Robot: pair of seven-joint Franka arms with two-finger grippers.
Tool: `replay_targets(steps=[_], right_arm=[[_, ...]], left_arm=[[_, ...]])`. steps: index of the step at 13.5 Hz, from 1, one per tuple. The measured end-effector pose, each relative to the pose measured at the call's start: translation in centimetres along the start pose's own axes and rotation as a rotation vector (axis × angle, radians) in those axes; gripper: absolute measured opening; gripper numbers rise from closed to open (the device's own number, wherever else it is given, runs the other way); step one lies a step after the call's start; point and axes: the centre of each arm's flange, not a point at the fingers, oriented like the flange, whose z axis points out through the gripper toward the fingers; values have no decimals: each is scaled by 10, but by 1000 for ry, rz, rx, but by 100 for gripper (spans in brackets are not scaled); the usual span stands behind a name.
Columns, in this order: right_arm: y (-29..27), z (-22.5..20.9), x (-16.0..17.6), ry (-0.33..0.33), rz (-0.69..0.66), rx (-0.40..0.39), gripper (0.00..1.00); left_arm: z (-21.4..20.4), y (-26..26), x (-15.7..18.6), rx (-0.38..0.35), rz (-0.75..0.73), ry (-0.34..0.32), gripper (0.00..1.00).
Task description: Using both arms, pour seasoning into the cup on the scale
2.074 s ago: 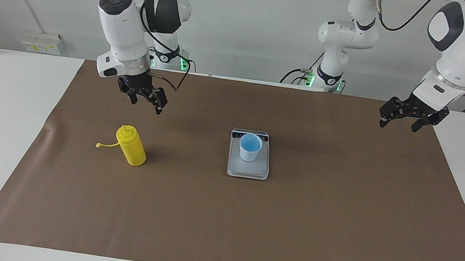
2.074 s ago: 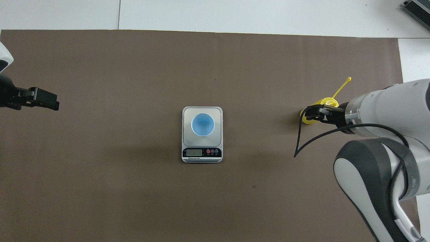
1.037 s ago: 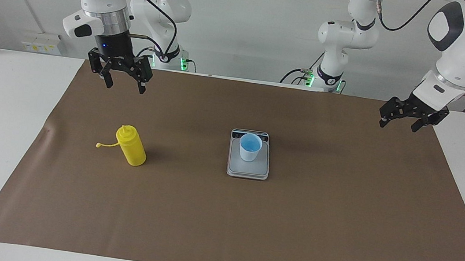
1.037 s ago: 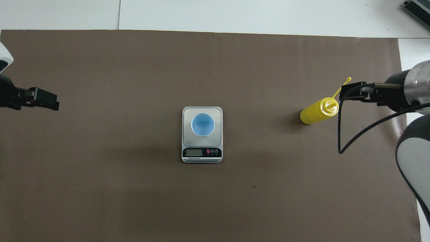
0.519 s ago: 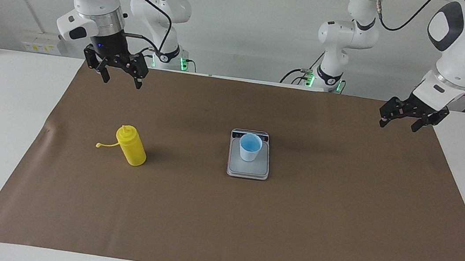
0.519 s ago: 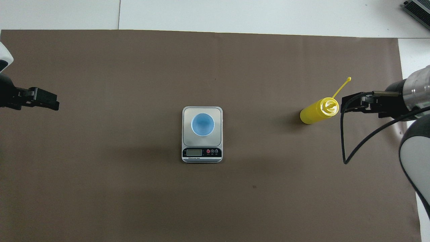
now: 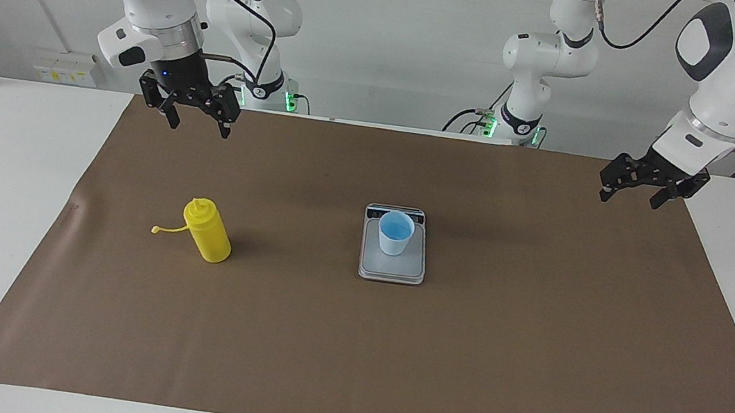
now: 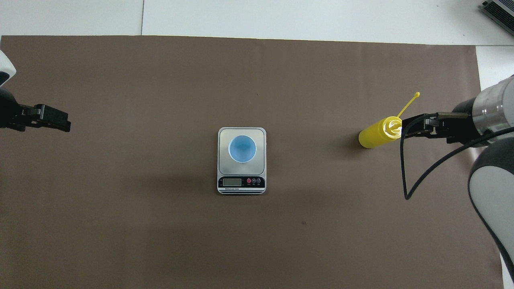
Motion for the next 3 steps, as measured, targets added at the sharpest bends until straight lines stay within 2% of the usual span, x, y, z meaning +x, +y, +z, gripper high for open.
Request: replay_targets(steps=[3], right_arm=[[3, 0, 1, 0, 6, 0, 100]], left_arm=[[0, 0, 0, 0, 0, 0, 100]])
